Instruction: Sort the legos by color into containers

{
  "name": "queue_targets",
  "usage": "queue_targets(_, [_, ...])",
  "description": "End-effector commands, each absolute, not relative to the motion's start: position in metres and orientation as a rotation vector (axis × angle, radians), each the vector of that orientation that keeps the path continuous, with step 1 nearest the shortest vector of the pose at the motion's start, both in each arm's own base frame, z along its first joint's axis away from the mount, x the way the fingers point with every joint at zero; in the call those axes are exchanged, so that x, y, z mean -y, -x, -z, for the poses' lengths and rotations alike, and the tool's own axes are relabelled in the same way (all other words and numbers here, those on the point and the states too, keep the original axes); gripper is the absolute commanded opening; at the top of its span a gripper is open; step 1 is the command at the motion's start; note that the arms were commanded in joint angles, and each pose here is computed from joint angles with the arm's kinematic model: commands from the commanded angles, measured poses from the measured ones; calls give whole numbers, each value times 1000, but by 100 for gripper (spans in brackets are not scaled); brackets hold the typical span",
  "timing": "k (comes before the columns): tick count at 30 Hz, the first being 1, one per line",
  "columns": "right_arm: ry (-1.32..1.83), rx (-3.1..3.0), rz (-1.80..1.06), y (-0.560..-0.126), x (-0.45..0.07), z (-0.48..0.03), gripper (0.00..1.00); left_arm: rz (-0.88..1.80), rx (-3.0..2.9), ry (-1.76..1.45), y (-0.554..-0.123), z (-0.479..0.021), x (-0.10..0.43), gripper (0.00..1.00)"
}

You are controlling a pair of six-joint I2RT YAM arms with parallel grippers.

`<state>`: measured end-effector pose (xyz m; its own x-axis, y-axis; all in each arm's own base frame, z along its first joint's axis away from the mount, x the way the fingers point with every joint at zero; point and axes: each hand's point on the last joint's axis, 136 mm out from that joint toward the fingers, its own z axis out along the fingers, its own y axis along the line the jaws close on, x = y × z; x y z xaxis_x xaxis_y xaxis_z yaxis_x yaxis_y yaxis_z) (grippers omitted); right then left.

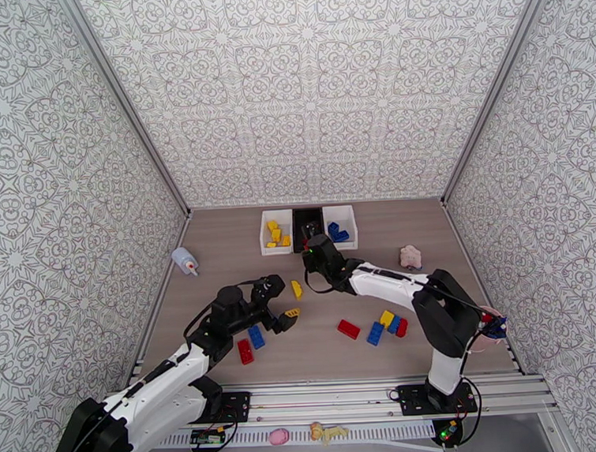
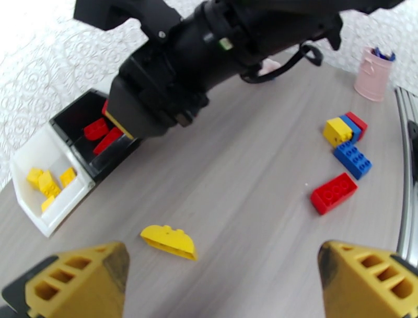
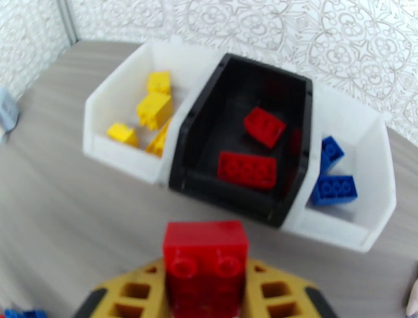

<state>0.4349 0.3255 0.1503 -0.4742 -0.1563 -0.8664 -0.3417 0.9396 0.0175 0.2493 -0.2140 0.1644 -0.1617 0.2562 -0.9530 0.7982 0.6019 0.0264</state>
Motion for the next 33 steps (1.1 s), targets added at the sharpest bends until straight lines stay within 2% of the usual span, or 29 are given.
queue_targets(1, [271, -2016, -234, -470, -330, -162, 20, 591, -1726, -761, -259, -169, 205, 100])
queue_targets(9, [216, -2048, -276, -527, -341, -140, 19, 577, -1727, -756, -260, -169, 202, 100])
queue_targets(16, [190, -2055, -257, -550, -344, -134, 24, 589, -1722, -760, -260, -169, 203, 100])
queue_targets(18, [197, -2048, -265, -548, -345, -142, 32, 600, -1718, -770, -259, -170, 204, 100])
queue_targets(21, [202, -2023, -311, -539, -343, -161, 51, 627, -1695, -825, -252, -170, 209, 100])
queue_targets(24, [208, -2016, -362, -523, -339, -175, 64, 683, -1663, -891, -243, -172, 215, 100])
queue_targets(33, [113, -2084, -405, -451, -287, -171, 80, 821, -1577, -1068, -221, -173, 230, 100])
